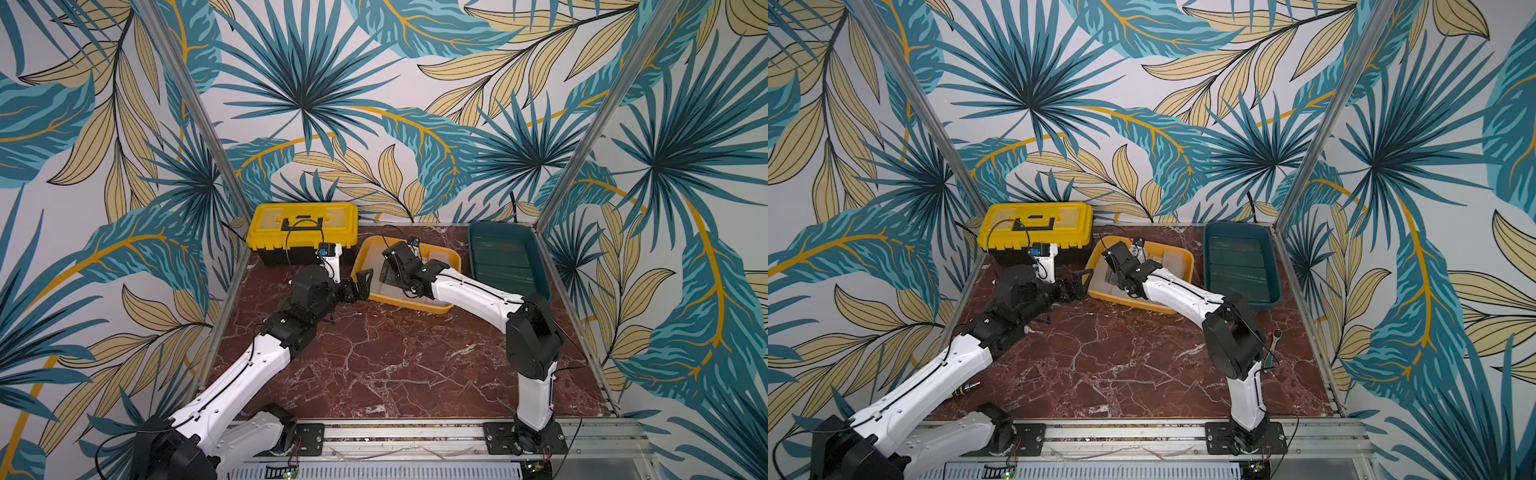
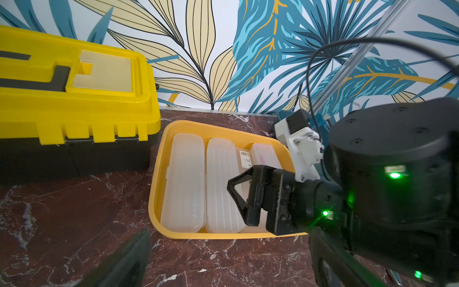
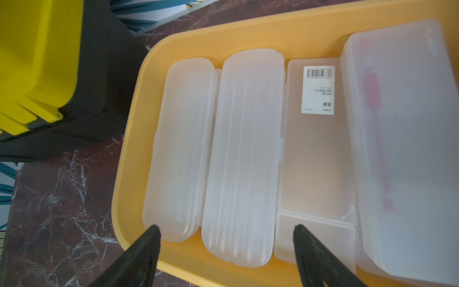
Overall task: Place the pencil cases by color into the storage box
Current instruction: Place the pencil case at the storage box, then reset both arms
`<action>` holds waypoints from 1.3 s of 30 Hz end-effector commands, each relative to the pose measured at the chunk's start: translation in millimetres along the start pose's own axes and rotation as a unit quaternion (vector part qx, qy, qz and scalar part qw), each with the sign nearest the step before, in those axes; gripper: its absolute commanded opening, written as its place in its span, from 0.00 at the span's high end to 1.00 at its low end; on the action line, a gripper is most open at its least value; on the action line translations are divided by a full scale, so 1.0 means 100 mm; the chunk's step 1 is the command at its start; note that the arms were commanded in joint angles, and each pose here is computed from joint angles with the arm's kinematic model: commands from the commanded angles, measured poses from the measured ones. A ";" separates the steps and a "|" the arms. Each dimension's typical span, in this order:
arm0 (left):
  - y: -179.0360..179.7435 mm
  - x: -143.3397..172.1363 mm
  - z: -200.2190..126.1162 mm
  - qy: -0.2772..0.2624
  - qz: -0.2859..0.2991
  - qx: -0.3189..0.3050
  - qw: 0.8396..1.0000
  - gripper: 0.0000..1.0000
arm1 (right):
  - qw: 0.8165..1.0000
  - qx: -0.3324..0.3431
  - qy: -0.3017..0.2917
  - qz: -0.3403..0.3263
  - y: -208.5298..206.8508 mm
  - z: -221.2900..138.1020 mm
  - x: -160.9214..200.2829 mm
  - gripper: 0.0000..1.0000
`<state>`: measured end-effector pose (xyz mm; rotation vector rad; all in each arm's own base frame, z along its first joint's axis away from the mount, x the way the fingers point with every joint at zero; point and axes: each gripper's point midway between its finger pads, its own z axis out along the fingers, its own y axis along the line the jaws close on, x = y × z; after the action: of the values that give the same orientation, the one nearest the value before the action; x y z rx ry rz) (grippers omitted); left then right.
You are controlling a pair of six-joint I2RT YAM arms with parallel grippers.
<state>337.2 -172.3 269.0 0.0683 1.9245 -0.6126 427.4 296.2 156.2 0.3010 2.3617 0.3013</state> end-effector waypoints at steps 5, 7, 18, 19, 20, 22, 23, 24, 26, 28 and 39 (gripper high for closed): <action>0.02 0.17 0.14 0.026 0.007 0.003 1.000 0.00 | 0.998 0.034 -0.047 0.000 -0.56 -0.42 -0.28 0.16; 0.01 0.21 0.21 0.037 0.004 0.007 0.999 0.00 | 0.998 0.038 -0.046 0.004 -0.71 -0.45 -0.28 0.16; -0.18 0.57 0.69 0.110 0.022 0.029 0.993 0.01 | 0.997 0.050 -0.056 0.023 -1.37 -0.63 -0.25 0.16; -0.20 0.61 0.74 0.118 0.026 0.033 0.992 0.00 | 0.997 0.045 -0.062 0.013 -1.39 -0.69 -0.27 0.16; -0.23 0.63 0.79 0.123 0.031 0.038 0.991 0.00 | 0.997 0.041 -0.070 0.000 -1.42 -0.76 -0.30 0.16; -0.26 0.64 0.84 0.124 0.044 0.041 0.990 0.00 | 0.995 0.051 -0.083 -0.023 -1.51 -0.90 -0.34 0.16; -0.25 0.63 0.87 0.122 0.049 0.038 0.991 0.00 | 0.994 0.050 -0.093 -0.036 -1.54 -0.98 -0.38 0.16; -0.25 0.60 0.88 0.119 0.055 0.035 0.991 0.00 | 0.993 0.050 -0.100 -0.045 -1.58 -1.03 -0.41 0.16; -0.25 0.50 0.90 0.105 0.064 0.028 0.992 0.00 | 0.989 0.049 -0.122 -0.065 -1.67 -1.15 -0.48 0.15; -0.27 0.39 0.90 0.092 0.066 0.026 0.993 0.00 | 0.984 0.049 -0.153 -0.081 -1.77 -1.28 -0.57 0.15; -0.19 -0.35 0.47 -0.019 0.081 -0.039 0.996 0.00 | 0.937 0.073 -0.316 -0.132 -2.23 -1.90 -0.83 0.11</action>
<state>383.9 -215.8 249.1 0.2046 1.9877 -0.4776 326.3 45.6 265.3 0.1536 1.8477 -0.0285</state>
